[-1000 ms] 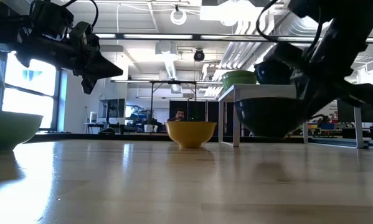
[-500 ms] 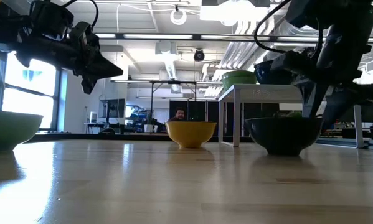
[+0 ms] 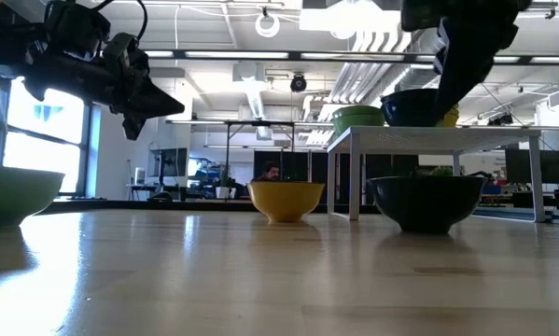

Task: Pick & Place Mini bowls
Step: Stack the black patterned bowl on top of the black patterned bowl on the shelf

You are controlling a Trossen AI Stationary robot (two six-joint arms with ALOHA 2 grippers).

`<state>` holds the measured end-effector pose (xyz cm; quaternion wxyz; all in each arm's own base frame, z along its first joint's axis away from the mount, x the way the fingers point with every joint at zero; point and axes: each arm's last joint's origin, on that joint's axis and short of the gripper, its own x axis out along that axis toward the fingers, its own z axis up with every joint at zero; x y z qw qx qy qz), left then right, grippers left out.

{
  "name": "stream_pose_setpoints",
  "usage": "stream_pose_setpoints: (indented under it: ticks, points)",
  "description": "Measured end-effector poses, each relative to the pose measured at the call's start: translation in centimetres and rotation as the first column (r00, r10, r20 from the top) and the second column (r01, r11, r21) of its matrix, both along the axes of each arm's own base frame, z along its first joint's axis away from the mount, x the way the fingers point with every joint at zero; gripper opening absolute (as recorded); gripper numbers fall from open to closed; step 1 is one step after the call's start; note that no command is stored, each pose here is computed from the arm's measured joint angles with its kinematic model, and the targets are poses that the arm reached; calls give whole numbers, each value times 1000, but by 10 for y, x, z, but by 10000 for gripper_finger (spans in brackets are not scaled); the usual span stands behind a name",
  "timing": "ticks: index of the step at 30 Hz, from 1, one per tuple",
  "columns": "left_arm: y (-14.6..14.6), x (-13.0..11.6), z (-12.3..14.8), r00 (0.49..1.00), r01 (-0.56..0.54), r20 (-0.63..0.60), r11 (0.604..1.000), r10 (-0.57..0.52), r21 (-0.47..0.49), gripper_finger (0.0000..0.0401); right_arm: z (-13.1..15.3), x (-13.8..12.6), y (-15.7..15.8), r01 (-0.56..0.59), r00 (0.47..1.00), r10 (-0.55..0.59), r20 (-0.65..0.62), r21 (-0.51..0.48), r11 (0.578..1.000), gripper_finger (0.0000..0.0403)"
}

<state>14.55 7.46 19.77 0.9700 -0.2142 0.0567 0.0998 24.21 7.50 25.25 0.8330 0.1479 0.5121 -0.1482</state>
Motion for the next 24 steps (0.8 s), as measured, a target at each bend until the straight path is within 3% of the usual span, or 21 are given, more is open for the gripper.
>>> stream_pose_setpoints:
  ticks: [4, 15, 19, 24]
  points:
    - [0, 0, 0, 1000, -10, -1, 1000, 10, 2, 0, -17, 17, 16, -118, 990, 113, -86, -49, 992, 174]
    - [0, 0, 0, 1000, -8, -1, 1000, 8, 1, 0, -63, 47, 32, -190, 963, 170, -209, -81, 978, 238]
    - [0, 0, 0, 1000, -6, -1, 1000, 6, 1, 0, -78, 52, 33, -212, 951, 178, -253, -115, 970, 227]
    - [0, 0, 0, 1000, -5, 0, 1000, 5, 1, 0, -93, 61, 35, -277, 934, 245, -261, -96, 956, 182]
